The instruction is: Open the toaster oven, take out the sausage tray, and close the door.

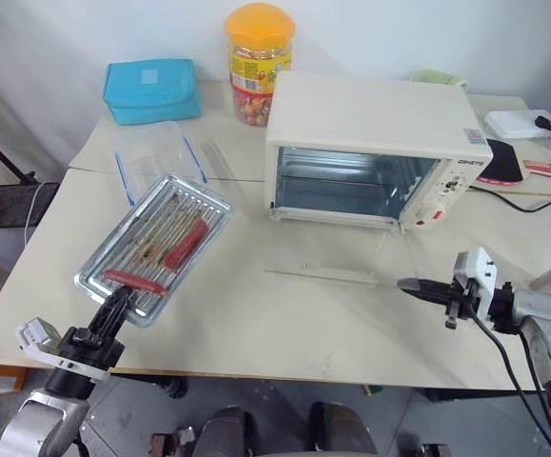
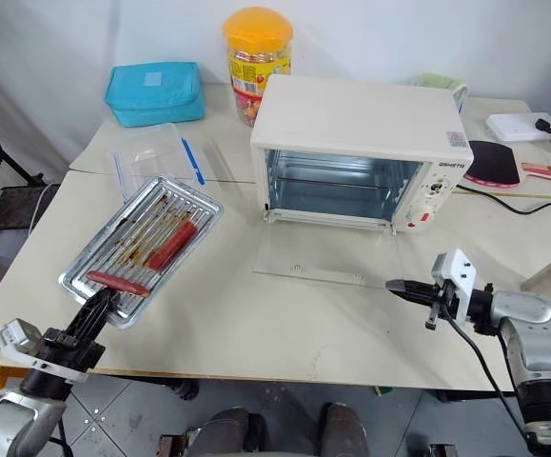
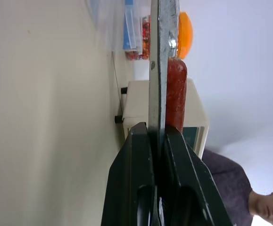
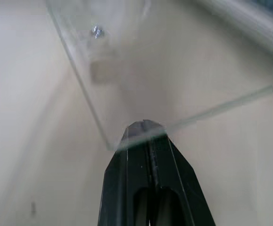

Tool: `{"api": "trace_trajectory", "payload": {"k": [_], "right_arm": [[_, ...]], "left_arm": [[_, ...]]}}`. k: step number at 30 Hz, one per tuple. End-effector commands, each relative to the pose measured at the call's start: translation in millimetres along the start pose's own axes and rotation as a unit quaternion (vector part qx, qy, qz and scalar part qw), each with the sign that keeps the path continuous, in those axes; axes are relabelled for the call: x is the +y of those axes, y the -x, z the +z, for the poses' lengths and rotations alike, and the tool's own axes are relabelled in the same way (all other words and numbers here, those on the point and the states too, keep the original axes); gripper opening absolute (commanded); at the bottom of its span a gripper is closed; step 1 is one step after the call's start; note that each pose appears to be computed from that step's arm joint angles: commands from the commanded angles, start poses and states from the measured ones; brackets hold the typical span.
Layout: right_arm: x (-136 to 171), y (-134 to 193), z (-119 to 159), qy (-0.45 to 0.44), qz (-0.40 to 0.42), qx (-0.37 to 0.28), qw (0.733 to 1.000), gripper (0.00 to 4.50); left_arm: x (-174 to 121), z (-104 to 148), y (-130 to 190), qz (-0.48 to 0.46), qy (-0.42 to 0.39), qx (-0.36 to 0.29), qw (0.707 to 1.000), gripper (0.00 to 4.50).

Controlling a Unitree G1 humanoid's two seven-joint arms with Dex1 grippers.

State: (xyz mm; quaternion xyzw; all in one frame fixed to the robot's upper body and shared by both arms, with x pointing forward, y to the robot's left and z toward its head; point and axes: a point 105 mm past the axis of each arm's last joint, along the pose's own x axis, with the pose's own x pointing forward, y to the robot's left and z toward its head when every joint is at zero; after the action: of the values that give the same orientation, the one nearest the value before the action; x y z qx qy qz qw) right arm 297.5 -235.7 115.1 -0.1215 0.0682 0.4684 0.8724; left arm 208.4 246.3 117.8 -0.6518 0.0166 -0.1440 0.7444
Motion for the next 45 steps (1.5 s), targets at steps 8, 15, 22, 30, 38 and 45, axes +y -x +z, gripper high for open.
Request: {"api": "trace_trajectory", "payload": {"k": [8, 15, 22, 30, 38, 45], "right_arm": [[-23.0, 24.9, 112.7, 0.002, -0.087, -0.253, 0.964, 0.02], [-5.6, 29.9, 119.3, 0.012, -0.074, -0.233, 0.97, 0.18], [33.1, 53.2, 73.6, 0.047, -0.052, -0.126, 0.99, 2.31], [76.9, 83.4, 46.6, 0.039, -0.046, -0.126, 0.99, 4.02], [95.5, 97.6, 48.2, 0.008, -0.058, -0.115, 0.992, 4.47], [106.0, 110.5, 40.2, 0.002, -0.089, -0.091, 0.992, 4.47]], "left_arm": [[-8.6, -8.4, -0.4, -0.013, -0.007, 0.031, 0.999, 0.0], [-8.8, -19.4, -8.1, -0.012, -0.022, 0.12, 0.993, 0.0], [-10.6, -38.3, -33.0, -0.017, -0.031, 0.268, 0.963, 0.0], [-13.4, -78.9, -82.3, -0.019, -0.005, 0.428, 0.903, 0.0], [-16.5, -121.5, -125.9, -0.017, -0.02, 0.515, 0.857, 0.0], [5.7, -153.8, -139.2, 0.026, -0.074, 0.55, 0.831, 0.0]]}}
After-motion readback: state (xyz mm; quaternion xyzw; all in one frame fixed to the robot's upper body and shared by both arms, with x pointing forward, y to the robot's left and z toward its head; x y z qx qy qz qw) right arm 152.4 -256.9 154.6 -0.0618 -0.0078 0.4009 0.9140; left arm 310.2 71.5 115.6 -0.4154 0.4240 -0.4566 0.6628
